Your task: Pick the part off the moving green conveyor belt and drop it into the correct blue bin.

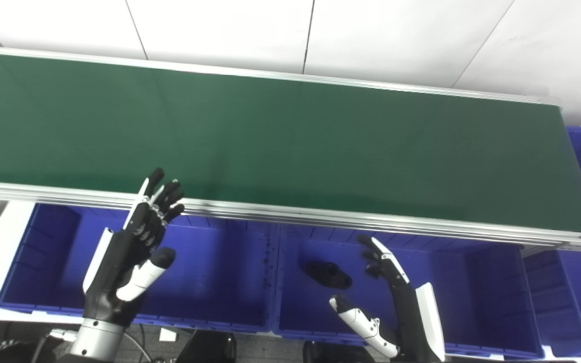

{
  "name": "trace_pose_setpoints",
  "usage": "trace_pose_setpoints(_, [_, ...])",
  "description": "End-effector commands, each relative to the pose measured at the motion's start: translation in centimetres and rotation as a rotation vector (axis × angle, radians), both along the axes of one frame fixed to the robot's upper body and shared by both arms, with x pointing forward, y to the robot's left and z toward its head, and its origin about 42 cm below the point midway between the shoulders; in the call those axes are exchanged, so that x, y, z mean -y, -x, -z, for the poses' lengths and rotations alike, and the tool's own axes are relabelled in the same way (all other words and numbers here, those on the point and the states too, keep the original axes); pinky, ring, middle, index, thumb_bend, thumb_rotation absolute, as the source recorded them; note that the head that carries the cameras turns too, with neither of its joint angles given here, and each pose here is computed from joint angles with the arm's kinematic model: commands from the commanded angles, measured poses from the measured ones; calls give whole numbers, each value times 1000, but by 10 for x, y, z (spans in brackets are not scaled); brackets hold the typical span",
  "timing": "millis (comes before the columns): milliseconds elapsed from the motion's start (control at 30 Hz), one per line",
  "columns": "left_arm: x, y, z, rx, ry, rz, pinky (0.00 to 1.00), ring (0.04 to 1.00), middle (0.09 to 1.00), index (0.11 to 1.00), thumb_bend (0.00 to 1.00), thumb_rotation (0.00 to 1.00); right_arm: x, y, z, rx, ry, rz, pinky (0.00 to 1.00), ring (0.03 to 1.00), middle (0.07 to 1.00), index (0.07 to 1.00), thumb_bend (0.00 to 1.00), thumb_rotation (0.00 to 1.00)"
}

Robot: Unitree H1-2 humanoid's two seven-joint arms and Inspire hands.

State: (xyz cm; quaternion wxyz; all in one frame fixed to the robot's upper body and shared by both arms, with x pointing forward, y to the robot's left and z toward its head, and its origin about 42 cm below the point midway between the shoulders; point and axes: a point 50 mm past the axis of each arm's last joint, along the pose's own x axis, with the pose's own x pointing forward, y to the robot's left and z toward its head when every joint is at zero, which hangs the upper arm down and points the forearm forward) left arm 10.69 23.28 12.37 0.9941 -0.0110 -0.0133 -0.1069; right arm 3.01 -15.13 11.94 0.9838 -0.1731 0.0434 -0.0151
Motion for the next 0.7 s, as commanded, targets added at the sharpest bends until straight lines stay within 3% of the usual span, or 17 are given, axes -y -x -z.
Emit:
trace_pose_setpoints(0, [-3, 0, -4, 55, -15, 17, 889, 939, 950, 1000, 696, 707, -12, -5, -5, 104, -58, 26, 901, 969, 981, 929, 700, 860])
trace_pose_setpoints(267, [-4, 3, 6, 78, -20, 19, 905, 962, 977, 1000, 663, 736, -14, -5, 8, 205, -160, 80, 883, 953, 1000, 993, 779, 914])
trace_pose_setpoints(667, [3, 7, 14, 120, -60, 2, 870, 942, 969, 1000, 590, 768, -11, -8, 16, 202, -261, 48, 904, 954, 992, 1000, 902, 952])
